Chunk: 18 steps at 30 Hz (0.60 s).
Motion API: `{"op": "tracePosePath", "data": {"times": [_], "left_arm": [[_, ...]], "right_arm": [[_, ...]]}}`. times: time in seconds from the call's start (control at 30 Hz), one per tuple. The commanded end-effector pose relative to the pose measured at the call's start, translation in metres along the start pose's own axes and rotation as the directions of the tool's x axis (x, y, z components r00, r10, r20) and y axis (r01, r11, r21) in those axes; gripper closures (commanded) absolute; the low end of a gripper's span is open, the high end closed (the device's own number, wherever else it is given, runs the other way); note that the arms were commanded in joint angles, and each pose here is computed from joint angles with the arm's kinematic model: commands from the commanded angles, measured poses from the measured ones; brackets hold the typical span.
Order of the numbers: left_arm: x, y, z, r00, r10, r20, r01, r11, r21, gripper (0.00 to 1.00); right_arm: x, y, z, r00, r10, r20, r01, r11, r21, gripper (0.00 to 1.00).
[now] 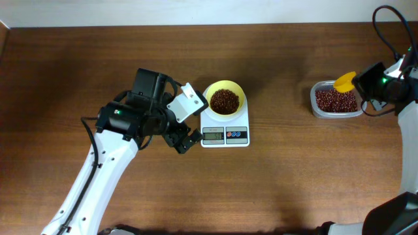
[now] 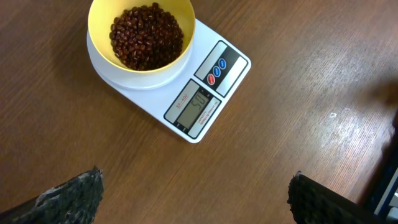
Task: Scoop item into bowl and weigh 50g on scale
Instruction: 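Lower the scoop into the bean container with the right gripper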
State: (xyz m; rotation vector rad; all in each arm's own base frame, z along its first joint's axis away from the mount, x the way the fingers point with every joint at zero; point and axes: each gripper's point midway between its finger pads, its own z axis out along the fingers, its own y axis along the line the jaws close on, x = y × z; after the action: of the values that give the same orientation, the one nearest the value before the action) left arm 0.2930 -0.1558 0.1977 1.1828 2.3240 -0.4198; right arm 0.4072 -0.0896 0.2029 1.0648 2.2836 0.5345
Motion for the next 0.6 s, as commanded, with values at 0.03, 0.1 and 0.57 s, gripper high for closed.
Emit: {"op": "tracePosePath", "data": {"times": [0.03, 0.1, 0.57], "left_arm": [[0.0, -0.003, -0.001, 1.0, -0.005, 0.01, 0.004, 1.0, 0.011, 0.01], [0.0, -0.003, -0.001, 1.0, -0.005, 0.01, 0.004, 1.0, 0.011, 0.01], [0.0, -0.003, -0.001, 1.0, -0.005, 0.01, 0.005, 1.0, 0.011, 0.01]], "right_arm": [[0.001, -0.001, 0.0, 0.999, 0.034, 0.001, -0.034, 0.999, -0.001, 0.96], [0.004, -0.003, 0.001, 0.999, 0.044, -0.005, -0.044, 0.999, 0.004, 0.96], [0.021, -0.024, 0.02, 0.994, 0.061, 0.095, -0.054, 0.995, -0.079, 0.96]]}}
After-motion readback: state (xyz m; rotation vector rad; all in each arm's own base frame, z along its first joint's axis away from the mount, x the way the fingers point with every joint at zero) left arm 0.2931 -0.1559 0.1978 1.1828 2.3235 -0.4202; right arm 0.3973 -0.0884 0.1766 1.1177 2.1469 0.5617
